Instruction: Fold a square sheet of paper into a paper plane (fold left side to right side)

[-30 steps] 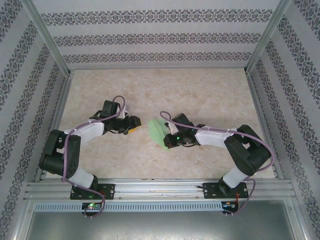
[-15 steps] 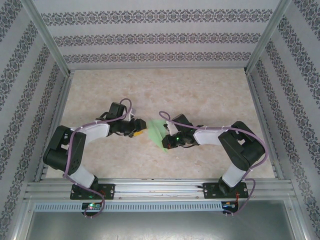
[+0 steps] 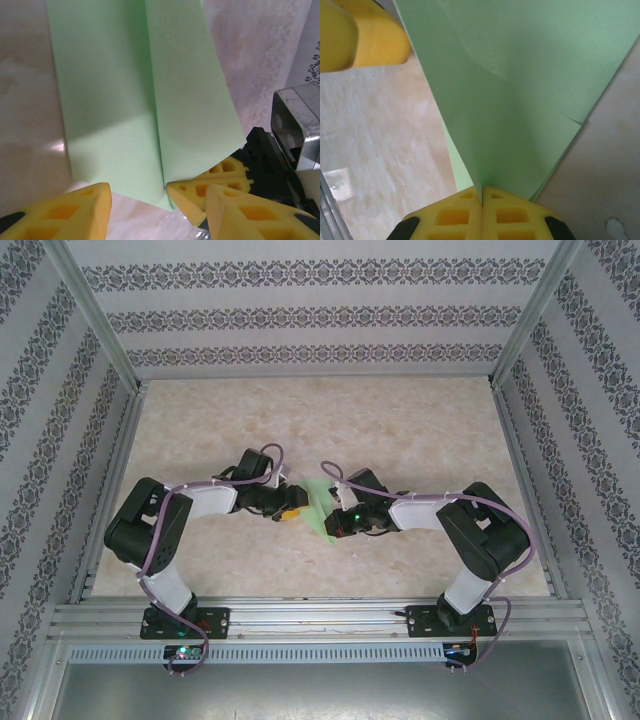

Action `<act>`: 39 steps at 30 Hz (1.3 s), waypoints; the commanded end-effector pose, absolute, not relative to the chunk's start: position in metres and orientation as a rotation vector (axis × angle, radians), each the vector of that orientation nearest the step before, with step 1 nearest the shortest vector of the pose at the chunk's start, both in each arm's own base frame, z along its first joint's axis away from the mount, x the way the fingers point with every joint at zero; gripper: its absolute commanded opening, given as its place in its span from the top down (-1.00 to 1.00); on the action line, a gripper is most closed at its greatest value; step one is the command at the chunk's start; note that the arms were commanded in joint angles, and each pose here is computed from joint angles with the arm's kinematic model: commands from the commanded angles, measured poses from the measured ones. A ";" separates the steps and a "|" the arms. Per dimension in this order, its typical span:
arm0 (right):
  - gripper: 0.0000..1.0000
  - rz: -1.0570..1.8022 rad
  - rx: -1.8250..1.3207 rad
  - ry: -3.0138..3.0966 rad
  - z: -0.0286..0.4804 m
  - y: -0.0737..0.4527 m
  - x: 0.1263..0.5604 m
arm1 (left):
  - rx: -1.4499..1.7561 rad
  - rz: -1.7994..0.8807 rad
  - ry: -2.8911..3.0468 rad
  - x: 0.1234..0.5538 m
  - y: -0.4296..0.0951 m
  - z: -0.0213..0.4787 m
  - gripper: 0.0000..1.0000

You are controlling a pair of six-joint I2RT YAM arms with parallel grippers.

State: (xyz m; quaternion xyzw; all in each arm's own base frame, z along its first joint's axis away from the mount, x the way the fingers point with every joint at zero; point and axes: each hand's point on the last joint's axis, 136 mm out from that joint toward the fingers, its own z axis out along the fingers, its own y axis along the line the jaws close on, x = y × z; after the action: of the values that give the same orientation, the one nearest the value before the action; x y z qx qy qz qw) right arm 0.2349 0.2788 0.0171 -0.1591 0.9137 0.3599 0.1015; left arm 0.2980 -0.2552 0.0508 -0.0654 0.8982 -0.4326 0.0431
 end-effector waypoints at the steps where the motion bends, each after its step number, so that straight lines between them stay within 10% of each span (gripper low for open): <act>1: 1.00 1.076 -0.460 2.730 0.008 0.274 0.229 | -0.165 -1.352 2.696 0.312 -0.270 0.060 -0.05; 39: 0.54 1.178 -0.465 2.652 0.030 0.286 0.239 | -0.221 -0.939 2.978 0.319 -0.248 -0.008 0.00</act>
State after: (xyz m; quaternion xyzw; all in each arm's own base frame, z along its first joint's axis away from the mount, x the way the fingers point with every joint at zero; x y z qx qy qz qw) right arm 0.2330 0.2835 0.0211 -0.1611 0.9049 0.3824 0.0941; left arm 0.3305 -0.2719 0.0313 -0.0476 0.9251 -0.3756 0.0285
